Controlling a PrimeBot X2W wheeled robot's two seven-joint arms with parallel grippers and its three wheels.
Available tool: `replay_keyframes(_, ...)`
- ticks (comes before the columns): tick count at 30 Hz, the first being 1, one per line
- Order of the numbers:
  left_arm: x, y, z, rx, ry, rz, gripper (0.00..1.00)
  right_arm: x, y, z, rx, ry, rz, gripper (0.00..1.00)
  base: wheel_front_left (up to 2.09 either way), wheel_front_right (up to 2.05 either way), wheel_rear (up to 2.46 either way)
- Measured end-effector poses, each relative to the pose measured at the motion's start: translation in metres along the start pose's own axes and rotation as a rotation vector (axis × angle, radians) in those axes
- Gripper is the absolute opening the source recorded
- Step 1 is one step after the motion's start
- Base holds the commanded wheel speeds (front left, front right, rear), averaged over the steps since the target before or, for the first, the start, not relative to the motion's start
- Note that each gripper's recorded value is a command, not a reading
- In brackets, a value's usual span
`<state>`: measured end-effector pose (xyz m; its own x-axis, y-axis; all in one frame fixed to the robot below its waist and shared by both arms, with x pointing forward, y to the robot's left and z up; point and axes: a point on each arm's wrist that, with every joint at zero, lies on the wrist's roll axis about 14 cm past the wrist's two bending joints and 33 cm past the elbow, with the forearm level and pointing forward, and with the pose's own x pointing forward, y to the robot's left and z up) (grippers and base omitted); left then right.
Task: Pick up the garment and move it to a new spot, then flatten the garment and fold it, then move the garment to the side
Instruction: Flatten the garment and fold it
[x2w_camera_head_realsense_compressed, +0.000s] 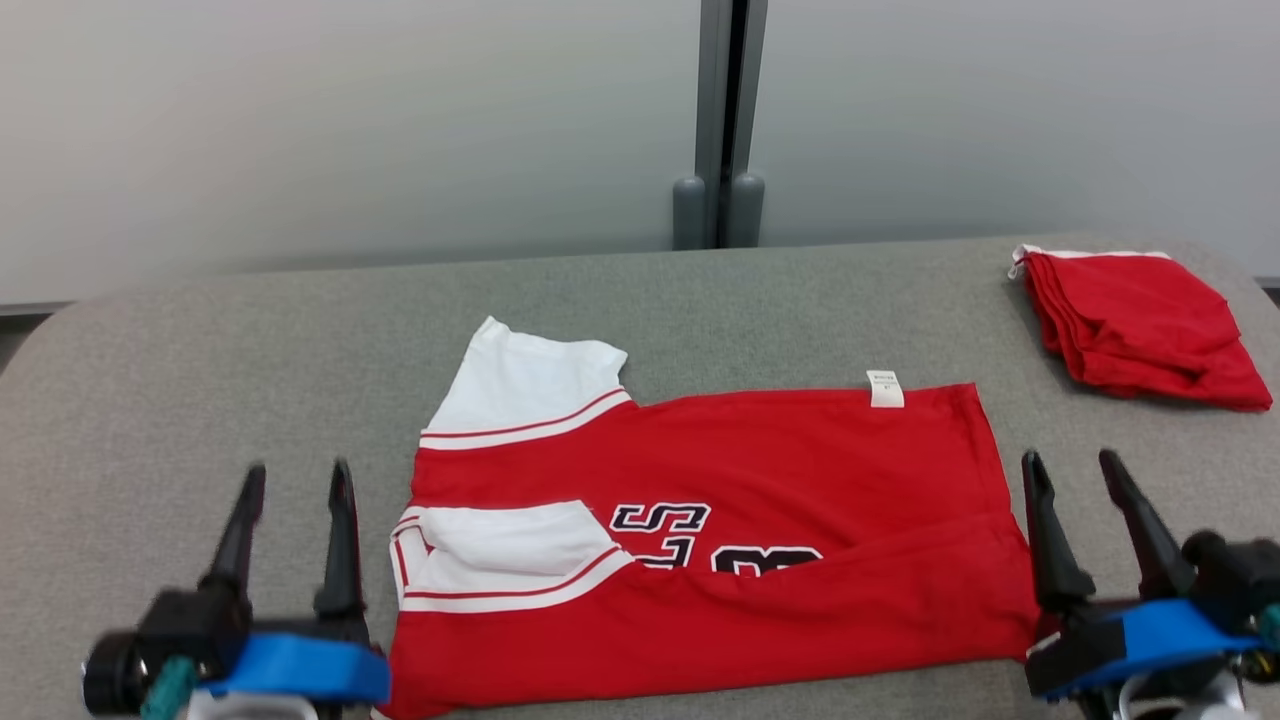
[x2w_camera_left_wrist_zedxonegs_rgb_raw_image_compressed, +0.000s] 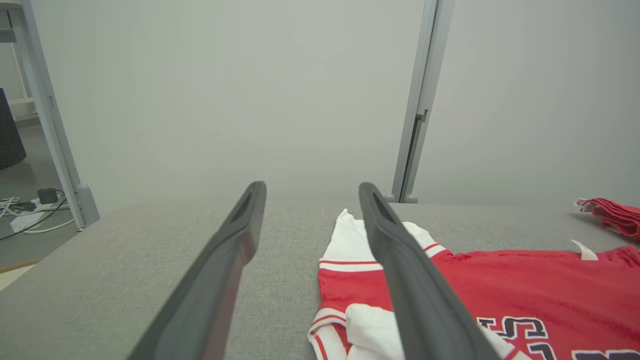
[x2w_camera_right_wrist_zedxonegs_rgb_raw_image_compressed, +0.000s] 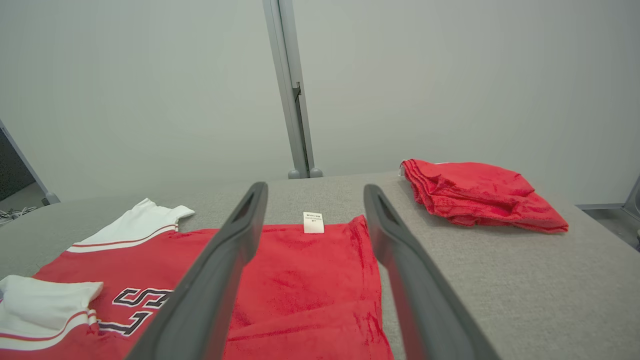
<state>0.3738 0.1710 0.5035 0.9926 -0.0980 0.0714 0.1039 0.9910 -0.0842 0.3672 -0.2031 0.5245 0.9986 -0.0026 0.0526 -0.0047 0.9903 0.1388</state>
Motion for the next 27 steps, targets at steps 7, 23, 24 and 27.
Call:
replay_keyframes(7, 0.079, -0.009, 0.036, 0.047, -0.078, -0.098, 1.00, 0.050, -0.013, 0.013, -0.087, 0.013, 0.001, 1.00, 0.00, 0.00, 0.00)
replay_keyframes(23, 0.226, -0.036, -0.033, 0.100, 0.226, -0.284, 1.00, 0.143, -0.023, -0.028, -0.159, 0.147, 0.020, 1.00, 0.00, 0.00, 0.00)
replay_keyframes(24, 0.229, -0.036, -0.043, 0.107, 0.253, -0.290, 1.00, 0.145, -0.024, -0.033, -0.157, 0.152, 0.020, 1.00, 0.00, 0.00, 0.00)
replay_keyframes(27, 0.234, -0.036, -0.074, 0.108, 0.352, -0.306, 1.00, 0.151, -0.025, -0.047, -0.158, 0.177, 0.022, 1.00, 0.00, 0.00, 0.00)
